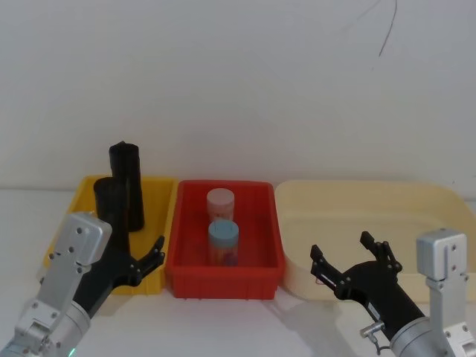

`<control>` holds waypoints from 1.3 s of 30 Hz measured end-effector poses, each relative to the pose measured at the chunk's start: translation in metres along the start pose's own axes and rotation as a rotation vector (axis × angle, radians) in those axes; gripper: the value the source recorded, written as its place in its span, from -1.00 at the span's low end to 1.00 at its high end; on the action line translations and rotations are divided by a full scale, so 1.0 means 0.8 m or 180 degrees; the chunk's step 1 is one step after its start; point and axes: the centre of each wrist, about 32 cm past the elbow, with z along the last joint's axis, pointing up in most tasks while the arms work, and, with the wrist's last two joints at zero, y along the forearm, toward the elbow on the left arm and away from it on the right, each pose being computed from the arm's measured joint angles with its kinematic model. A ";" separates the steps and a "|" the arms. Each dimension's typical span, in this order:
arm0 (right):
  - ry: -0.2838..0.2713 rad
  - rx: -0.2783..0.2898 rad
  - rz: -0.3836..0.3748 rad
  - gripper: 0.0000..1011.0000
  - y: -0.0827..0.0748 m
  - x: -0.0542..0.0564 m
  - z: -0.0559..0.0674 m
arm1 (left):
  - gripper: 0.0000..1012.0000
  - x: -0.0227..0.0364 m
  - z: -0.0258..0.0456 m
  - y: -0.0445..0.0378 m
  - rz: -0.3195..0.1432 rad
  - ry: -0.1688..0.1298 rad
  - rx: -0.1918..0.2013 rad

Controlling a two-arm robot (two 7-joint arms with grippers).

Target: Pick up the garbage bag with the one hand and transfer it to the other hand.

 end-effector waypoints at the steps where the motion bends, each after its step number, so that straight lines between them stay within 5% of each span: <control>1: 0.0000 0.0000 0.0000 0.98 0.000 0.000 0.000 | 0.98 0.0000 0.0000 0.000 0.0000 0.0000 0.0000; 27: 0.0000 0.0000 0.0000 0.98 0.000 0.000 0.000 | 0.98 0.0002 -0.0002 0.000 0.0001 -0.0005 -0.0006; 39: 0.0000 0.0000 0.0000 0.98 0.000 0.000 0.000 | 0.98 0.0162 -0.0112 0.006 0.0057 -0.0115 -0.0087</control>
